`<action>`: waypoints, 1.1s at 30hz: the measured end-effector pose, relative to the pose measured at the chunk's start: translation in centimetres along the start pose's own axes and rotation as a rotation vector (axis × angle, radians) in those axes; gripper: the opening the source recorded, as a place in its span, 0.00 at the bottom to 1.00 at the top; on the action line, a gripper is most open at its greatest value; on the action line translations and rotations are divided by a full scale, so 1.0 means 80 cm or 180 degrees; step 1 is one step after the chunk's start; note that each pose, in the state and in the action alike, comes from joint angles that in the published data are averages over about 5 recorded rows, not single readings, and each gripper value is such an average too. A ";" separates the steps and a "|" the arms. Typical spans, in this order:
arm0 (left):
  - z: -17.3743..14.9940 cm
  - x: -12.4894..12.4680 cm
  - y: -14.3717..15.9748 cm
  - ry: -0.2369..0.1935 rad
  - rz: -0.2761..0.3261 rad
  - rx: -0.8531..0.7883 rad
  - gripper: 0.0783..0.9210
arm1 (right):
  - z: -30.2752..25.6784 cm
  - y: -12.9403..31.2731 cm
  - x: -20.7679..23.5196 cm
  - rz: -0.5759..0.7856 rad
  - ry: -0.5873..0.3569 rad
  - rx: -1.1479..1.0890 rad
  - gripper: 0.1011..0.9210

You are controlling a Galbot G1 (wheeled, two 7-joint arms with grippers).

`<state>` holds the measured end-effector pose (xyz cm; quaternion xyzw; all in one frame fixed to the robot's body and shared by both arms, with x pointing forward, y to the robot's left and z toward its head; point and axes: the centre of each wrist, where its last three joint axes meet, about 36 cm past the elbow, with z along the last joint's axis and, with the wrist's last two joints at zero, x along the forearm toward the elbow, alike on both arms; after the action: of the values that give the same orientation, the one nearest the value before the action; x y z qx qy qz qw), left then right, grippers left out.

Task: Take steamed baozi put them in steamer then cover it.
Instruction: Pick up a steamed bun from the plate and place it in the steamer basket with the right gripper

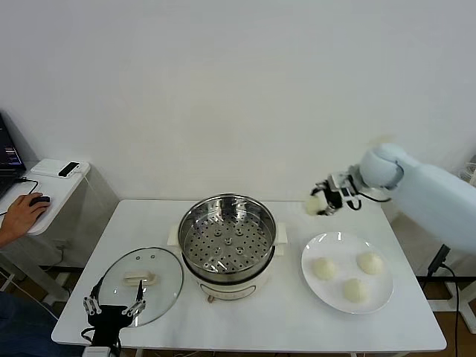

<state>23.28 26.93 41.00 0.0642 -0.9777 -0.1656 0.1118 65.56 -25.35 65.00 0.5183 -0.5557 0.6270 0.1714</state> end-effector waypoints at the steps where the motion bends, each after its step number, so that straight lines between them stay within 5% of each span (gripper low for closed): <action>1: 0.001 -0.001 0.001 0.0003 -0.0001 -0.0001 0.88 | -0.010 -0.008 0.000 0.0012 -0.0032 0.0069 0.61; 16: 0.009 -0.007 0.013 0.0049 0.0008 -0.0060 0.88 | -0.149 -0.070 -0.073 -0.0132 -0.0449 0.1231 0.61; 33: 0.010 -0.012 0.020 0.0034 -0.0031 -0.0091 0.88 | -0.202 -0.076 -0.173 -0.0379 -0.0350 0.2420 0.61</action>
<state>23.83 28.85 40.64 0.0681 -0.9743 -0.1797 0.1172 68.54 -4.26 59.00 0.6091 -0.2610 0.7484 -0.0268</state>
